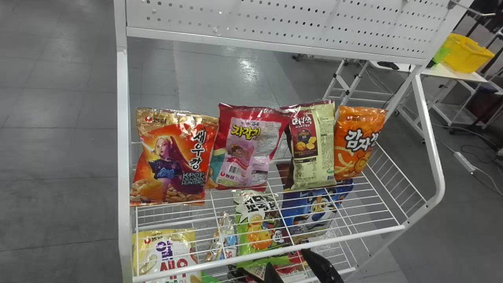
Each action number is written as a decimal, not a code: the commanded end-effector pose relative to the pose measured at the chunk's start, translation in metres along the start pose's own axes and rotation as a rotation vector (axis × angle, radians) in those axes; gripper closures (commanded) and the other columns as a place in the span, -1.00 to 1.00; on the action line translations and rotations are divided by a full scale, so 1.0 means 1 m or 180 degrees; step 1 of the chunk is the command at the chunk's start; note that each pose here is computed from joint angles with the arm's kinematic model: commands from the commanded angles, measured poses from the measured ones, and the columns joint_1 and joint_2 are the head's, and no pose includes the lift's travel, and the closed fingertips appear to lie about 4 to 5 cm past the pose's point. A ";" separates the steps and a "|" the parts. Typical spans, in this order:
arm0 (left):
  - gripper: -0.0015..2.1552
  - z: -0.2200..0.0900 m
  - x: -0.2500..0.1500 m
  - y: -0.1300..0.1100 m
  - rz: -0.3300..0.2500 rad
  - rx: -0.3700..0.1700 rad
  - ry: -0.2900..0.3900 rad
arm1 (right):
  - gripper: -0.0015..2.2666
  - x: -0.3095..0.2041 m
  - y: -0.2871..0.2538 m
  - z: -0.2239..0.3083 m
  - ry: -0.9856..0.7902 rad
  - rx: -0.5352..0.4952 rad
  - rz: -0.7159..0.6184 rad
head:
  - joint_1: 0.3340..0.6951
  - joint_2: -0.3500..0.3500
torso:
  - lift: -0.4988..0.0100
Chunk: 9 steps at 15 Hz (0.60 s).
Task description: Hold basket handle with left hand then pick Jagalchi snack with right hand and place into basket
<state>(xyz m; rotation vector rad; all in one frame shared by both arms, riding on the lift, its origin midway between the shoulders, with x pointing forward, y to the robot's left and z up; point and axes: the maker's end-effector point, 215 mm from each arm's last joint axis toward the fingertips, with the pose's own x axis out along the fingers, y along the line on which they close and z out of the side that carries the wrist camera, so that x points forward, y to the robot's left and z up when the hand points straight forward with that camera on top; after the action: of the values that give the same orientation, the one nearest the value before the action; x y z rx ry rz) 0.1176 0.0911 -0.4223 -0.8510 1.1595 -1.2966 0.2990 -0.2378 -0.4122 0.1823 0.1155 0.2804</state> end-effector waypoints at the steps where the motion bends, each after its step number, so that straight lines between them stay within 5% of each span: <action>1: 0.99 0.000 0.000 -0.002 -0.0031 0.0007 0.0000 | -0.89 -0.001 0.000 0.000 0.0004 0.0003 -0.0002 | 1.00 -1.00 | 0.93; 9: 0.99 0.001 -0.001 -0.002 -0.0080 -0.0045 -0.0042 | -0.89 0.000 0.001 0.006 -0.0034 -0.0008 0.0003 | 1.00 -1.00 | 0.93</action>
<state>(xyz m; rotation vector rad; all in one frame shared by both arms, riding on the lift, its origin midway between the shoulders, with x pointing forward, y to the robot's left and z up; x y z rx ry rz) 0.1186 0.0925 -0.4223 -0.8774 1.1559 -1.2949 0.2998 -0.2382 -0.4066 0.1811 0.1059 0.2808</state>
